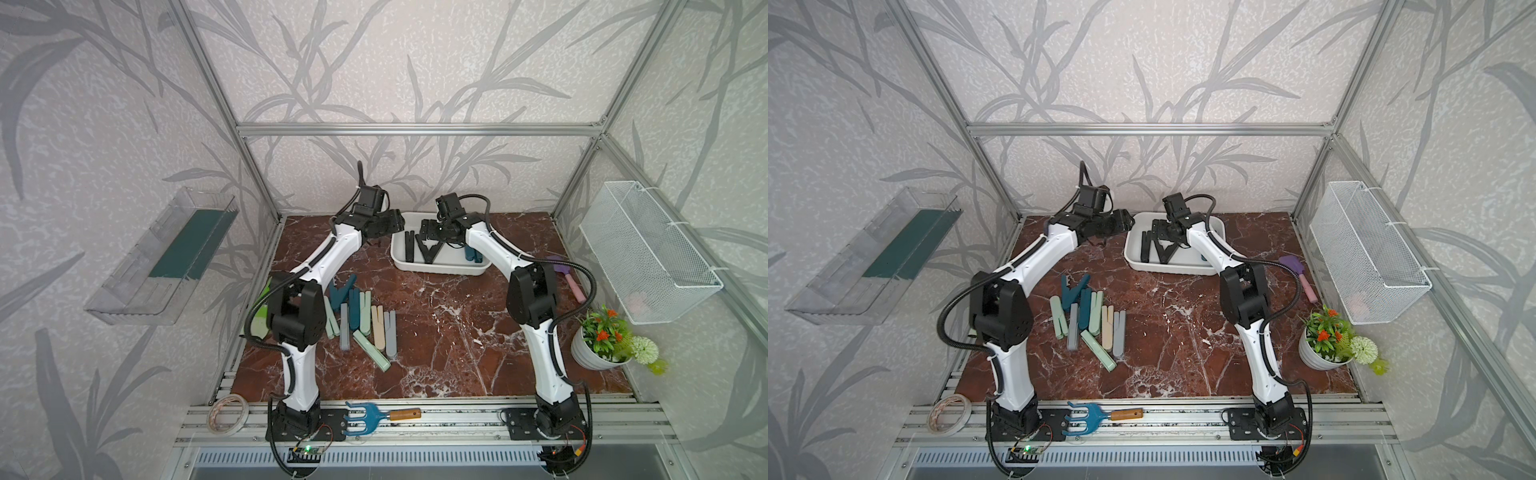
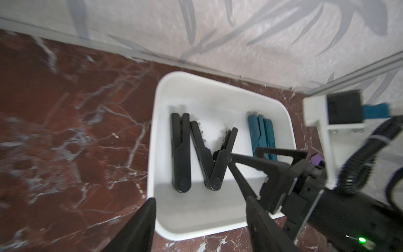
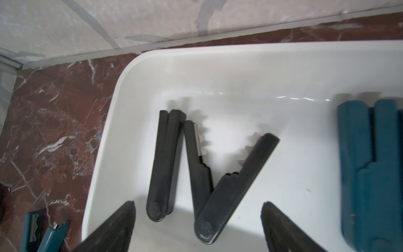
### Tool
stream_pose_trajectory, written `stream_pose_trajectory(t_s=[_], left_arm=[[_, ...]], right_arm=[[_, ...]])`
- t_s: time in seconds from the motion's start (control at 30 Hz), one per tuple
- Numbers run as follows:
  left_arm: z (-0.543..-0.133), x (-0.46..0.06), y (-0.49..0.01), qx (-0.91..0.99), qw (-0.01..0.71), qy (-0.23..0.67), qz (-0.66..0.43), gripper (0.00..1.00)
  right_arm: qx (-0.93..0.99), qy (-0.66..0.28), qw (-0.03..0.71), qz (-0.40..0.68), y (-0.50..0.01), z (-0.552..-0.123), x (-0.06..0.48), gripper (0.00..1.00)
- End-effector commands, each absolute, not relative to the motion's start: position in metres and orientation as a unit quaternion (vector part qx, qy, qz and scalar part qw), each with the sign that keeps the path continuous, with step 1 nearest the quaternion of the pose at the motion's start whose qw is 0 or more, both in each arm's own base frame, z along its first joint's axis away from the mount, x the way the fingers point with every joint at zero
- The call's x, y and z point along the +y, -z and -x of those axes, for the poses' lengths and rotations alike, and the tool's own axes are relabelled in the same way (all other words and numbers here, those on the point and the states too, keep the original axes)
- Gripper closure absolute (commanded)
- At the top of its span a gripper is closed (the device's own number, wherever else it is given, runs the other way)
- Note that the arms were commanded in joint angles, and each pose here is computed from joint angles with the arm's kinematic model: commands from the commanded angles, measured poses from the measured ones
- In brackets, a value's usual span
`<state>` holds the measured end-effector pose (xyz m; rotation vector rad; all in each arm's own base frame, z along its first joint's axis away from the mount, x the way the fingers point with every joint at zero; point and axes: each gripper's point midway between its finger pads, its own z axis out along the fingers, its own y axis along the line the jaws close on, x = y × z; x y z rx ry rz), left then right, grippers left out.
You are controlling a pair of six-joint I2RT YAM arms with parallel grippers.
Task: Put the pruning pliers into the storage box
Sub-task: Place the pruning pliers in the storage box, then adjust the pruning pliers in the storage box.
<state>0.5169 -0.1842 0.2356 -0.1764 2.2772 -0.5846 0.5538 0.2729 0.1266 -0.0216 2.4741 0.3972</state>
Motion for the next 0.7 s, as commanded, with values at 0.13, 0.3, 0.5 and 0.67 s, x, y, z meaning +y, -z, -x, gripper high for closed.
stream_pose_trajectory(t_s=[0.13,0.3,0.5,0.67], left_arm=[[-0.48,-0.097,-0.282,0.856,0.461,0.175,0.152,0.35],[-0.461,-0.071,-0.276,0.855,0.461,0.165,0.172,0.35],[-0.457,-0.064,-0.267,0.858,0.449,0.175,0.178,0.35],[-0.451,-0.059,-0.269,0.857,0.448,0.178,0.182,0.35]], right_arm=[[0.964,-0.051,0.262,-0.025,-0.08,-0.541,0.255,0.01],[0.957,-0.009,0.285,-0.045,-0.086,-0.539,0.252,0.01],[0.959,-0.019,0.278,-0.055,-0.067,-0.549,0.261,0.01],[0.959,-0.037,0.275,-0.053,-0.058,-0.561,0.272,0.01]])
